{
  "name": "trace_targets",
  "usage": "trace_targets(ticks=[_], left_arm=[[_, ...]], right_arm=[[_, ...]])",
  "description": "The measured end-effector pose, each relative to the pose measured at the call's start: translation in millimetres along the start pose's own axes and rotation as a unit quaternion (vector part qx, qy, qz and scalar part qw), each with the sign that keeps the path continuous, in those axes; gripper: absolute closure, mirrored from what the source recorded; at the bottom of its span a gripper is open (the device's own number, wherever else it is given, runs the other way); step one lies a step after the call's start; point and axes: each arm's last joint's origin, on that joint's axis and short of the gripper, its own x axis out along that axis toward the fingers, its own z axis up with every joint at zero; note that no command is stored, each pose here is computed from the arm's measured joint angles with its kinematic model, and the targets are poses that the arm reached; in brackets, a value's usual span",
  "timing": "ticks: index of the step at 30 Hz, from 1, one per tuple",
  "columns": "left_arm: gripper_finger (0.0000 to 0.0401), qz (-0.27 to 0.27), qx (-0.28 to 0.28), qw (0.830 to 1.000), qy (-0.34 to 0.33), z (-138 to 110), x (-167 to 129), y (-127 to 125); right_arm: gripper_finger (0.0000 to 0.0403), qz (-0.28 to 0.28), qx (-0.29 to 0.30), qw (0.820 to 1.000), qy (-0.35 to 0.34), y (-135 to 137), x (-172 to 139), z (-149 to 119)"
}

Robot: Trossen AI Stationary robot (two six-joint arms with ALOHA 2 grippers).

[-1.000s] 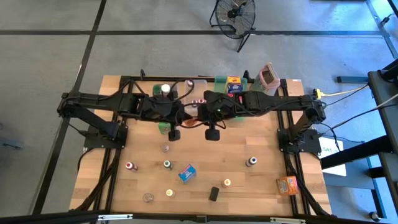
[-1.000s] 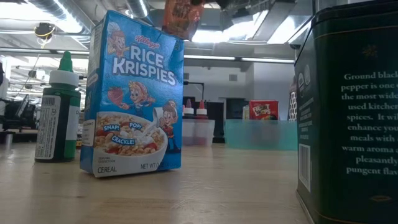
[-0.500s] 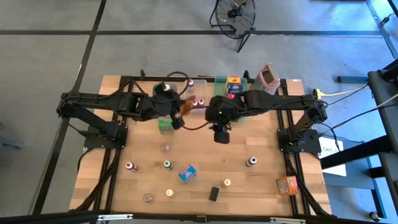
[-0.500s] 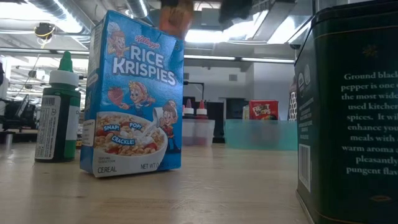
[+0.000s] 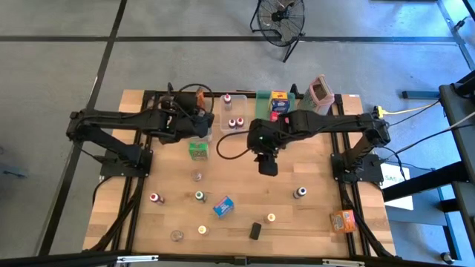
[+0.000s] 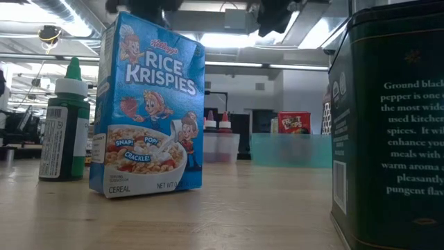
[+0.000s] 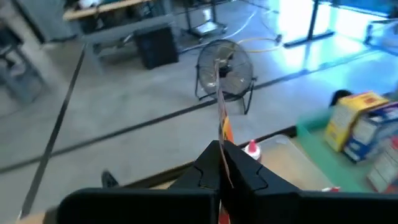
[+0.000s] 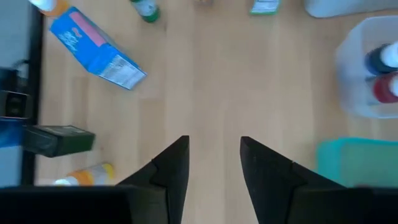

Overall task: Pick & Place Kitchen Items
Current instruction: Put the brown seasoning pack into the gray bin

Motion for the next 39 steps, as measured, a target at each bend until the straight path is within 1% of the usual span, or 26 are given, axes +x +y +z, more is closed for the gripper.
trace_targets(ticks=[2,4,6,8,11,14,19,22,24,26,29,32,39], left_arm=[[0.0399,0.018,-0.006,1.000,0.009,-12,10,1],[0.0399,0.029,-0.023,0.999,0.006,-18,17,1],[0.0399,0.033,-0.038,0.999,0.000,-22,25,0],[0.0399,0.021,-0.046,0.999,0.003,-24,35,-4],[0.0399,-0.017,-0.063,0.998,0.010,-27,50,-9],[0.0399,-0.030,-0.079,0.996,0.014,-34,62,-9],[0.0399,-0.010,-0.073,0.997,0.028,-46,74,-2],[0.0399,0.000,-0.084,0.996,0.040,-55,81,2],[0.0399,-0.002,-0.095,0.994,0.050,-62,89,2],[0.0399,-0.016,-0.101,0.993,0.060,-70,96,3],[0.0399,-0.032,-0.113,0.992,0.050,-73,98,2],[0.0399,-0.021,-0.102,0.993,0.057,-79,101,5],[0.0399,-0.007,-0.100,0.992,0.073,-85,112,12]], right_arm=[[0.0258,0.022,0.011,1.000,0.002,-2,0,0],[0.0258,0.046,0.019,0.999,0.006,-5,-1,0],[0.0258,0.052,0.023,0.998,0.008,-7,-1,0],[0.0258,0.052,0.025,0.998,0.008,-9,-1,0],[0.0258,0.050,0.023,0.998,-0.002,-11,-2,2],[0.0258,0.048,0.019,0.999,-0.004,-13,-2,2],[0.0258,0.047,0.018,0.999,-0.001,-13,-2,2],[0.0258,0.043,0.016,0.999,-0.002,-14,-2,2],[0.0258,0.042,0.015,0.999,-0.004,-14,-2,2],[0.0258,0.042,0.014,0.999,-0.009,-14,-2,3],[0.0258,0.033,0.012,0.999,-0.016,-14,-2,4],[0.0258,0.021,0.011,1.000,-0.018,-15,-2,5],[0.0258,0.018,0.014,1.000,-0.022,-18,-2,5]])
